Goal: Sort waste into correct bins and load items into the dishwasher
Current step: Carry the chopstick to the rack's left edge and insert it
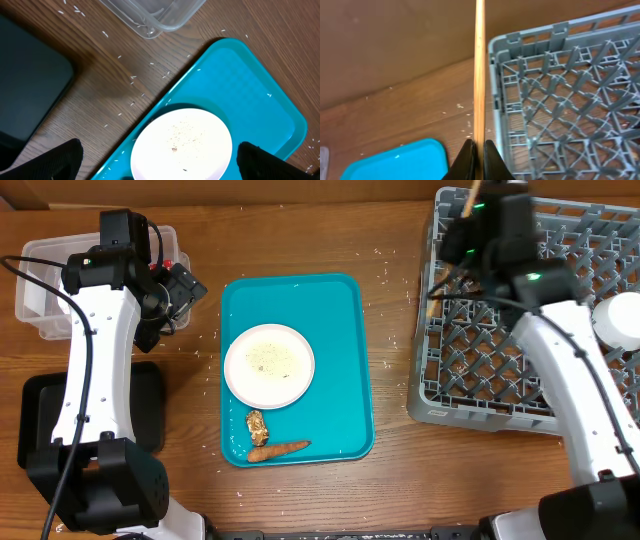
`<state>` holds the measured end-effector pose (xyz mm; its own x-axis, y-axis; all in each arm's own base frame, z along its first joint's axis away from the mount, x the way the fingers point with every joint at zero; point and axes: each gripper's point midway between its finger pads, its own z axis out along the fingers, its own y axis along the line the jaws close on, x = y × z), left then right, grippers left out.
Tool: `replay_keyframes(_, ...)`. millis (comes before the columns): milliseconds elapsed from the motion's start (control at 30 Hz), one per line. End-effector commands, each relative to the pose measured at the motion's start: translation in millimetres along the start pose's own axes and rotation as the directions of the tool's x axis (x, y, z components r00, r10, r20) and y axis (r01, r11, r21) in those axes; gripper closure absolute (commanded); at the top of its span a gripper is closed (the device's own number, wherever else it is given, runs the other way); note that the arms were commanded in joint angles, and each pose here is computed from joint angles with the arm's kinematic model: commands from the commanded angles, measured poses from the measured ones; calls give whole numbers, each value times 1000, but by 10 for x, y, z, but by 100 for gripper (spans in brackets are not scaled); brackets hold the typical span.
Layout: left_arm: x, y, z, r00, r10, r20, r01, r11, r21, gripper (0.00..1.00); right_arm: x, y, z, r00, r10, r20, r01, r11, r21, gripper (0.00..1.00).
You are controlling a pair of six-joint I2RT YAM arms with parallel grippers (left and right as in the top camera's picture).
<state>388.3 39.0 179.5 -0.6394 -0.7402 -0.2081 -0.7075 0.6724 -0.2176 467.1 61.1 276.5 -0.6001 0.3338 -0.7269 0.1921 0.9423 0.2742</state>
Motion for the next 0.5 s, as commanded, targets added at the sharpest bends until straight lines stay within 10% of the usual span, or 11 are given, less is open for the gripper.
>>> replay_keyframes(0,15,-10,-57,1000,1,13,-1,1000,6,0,128,-58,255,991,-113,-72,110,993,-50,96)
replay_keyframes(267,17,-11,-57,1000,1,13,-1,1000,5,0,353,-402,873,973,-172,-157,177,984,14,92)
replay_keyframes(467,16,-11,-57,1000,1,13,-1,1000,6,0,409,-476,996,971,-166,-174,174,984,34,47)
